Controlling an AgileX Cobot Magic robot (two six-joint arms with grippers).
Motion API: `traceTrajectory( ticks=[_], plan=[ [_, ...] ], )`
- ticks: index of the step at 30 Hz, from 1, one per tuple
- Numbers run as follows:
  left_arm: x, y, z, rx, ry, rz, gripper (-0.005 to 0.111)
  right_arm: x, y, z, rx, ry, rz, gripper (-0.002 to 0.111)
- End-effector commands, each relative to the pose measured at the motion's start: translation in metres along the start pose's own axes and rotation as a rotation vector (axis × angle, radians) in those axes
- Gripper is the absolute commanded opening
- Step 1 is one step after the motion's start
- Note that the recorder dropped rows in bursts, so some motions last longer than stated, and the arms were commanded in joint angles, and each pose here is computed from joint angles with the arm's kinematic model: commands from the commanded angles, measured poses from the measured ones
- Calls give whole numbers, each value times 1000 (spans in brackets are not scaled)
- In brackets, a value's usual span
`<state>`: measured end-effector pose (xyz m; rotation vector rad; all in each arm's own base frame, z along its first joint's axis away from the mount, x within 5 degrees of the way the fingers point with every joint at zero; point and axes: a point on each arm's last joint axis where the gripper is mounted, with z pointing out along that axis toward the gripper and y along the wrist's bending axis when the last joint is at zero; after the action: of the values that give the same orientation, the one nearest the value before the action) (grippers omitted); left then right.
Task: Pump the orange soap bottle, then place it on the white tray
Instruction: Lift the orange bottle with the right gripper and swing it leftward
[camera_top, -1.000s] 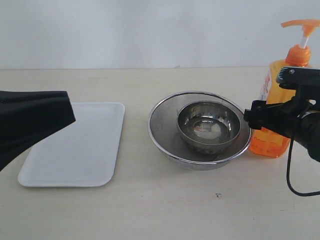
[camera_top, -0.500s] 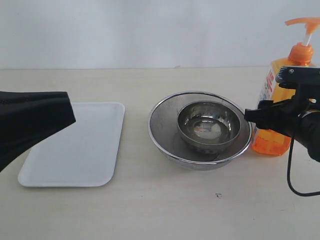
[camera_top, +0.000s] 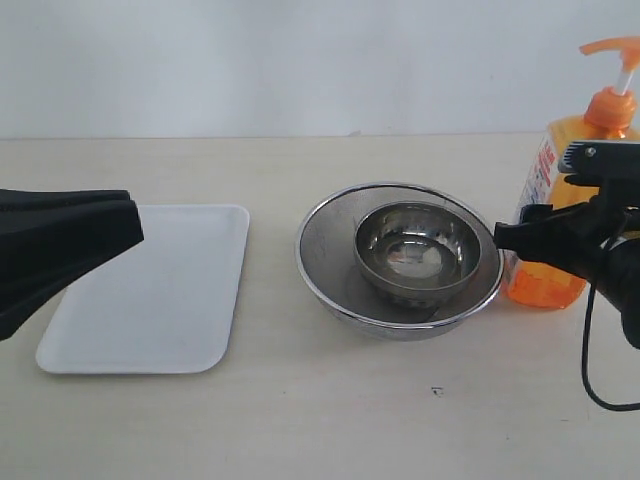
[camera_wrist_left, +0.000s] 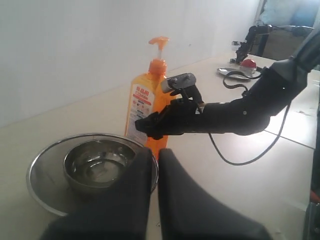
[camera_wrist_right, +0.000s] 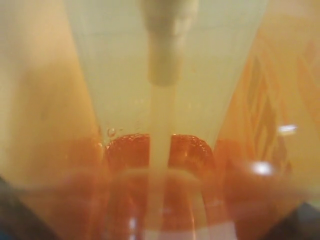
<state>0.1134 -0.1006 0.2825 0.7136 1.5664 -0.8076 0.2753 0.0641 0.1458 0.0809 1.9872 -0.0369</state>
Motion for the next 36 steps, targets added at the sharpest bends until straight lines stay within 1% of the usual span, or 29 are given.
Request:
traceTrajectory(
  ticks=[1,3,7,12,16,22,24,29,33,36],
  plan=[
    [1,2,-1,-25,5,-5,5,-26,0,-9,-17,-179,3,0],
    [1,2,-1,-25,5,-5,5,-36,-1,-16,-21,-219,3,0],
    [3,6,-1,-75,22,-6,5,-53,-2,-30,-33,-276,-15,0],
    [3,7,-1,-85,25,3,5,-73,-4,-50,-66,-332,-31,0],
    [3,8,-1,-98,29,3,5,-84,-3,-62,-106,-351,-33,0],
    [5,13,-3,-157,46,4,5,-105,3,-71,-162,-346,-36,0],
    [5,16,-5,-196,51,8,5,-112,6,-73,-183,-351,-44,0],
    [1,21,-16,-317,37,11,5,-125,19,-75,-243,-340,-52,0],
    [0,22,-22,-357,23,21,5,-136,41,-85,-325,-381,-58,0],
    [5,23,-24,-380,31,6,5,-147,58,-95,-390,-416,-60,0]
  ],
)
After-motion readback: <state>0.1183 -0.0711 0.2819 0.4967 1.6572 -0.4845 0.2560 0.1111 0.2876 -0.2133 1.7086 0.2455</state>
